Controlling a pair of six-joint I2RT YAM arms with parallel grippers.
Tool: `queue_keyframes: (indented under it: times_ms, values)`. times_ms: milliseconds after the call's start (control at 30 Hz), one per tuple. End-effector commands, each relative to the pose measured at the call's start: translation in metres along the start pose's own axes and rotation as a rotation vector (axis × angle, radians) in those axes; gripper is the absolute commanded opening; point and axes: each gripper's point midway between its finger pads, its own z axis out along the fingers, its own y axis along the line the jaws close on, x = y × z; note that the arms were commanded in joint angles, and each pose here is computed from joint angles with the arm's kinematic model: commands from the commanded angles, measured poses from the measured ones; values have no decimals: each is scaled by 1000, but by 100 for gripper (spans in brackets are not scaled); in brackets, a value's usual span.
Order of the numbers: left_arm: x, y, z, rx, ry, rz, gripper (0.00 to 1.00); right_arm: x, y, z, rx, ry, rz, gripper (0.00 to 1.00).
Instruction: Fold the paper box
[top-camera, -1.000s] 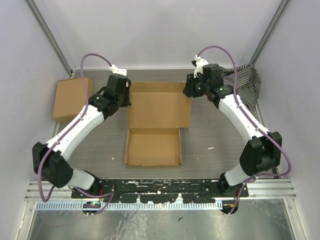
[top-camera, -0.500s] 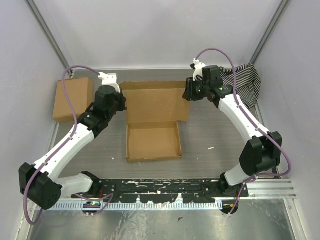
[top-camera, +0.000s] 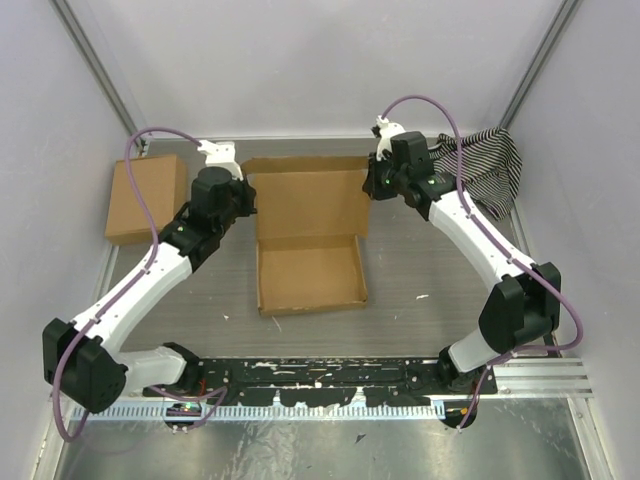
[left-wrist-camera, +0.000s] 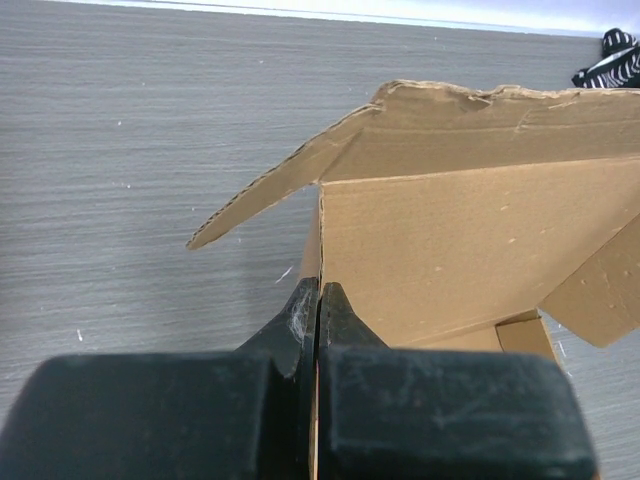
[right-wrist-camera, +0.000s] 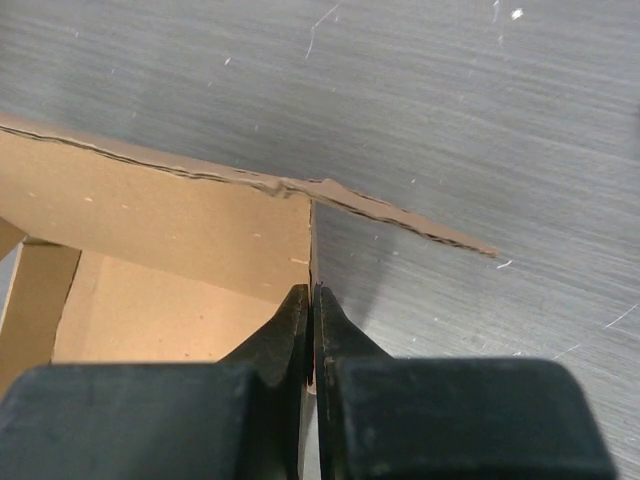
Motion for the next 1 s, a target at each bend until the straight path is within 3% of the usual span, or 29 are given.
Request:
queue_keyframes:
  times_ms: [0, 267, 433, 733, 967]
  values:
    - [-42, -21, 9, 57, -115, -48, 0, -60, -6, -16, 103, -237, -4, 5]
    - [-55, -38, 48, 67, -124, -38, 0, -100, -25, -24, 215, -471, 18, 5]
    - [-57, -42, 68, 62, -129, -29, 3, -102, -34, -25, 261, -618, 42, 5]
    - [-18, -38, 63, 60, -67, -42, 5, -63, -29, -25, 319, -728, 93, 6]
    - [3, -33, 40, 55, -35, -57, 4, -38, -13, -34, 334, -721, 120, 6]
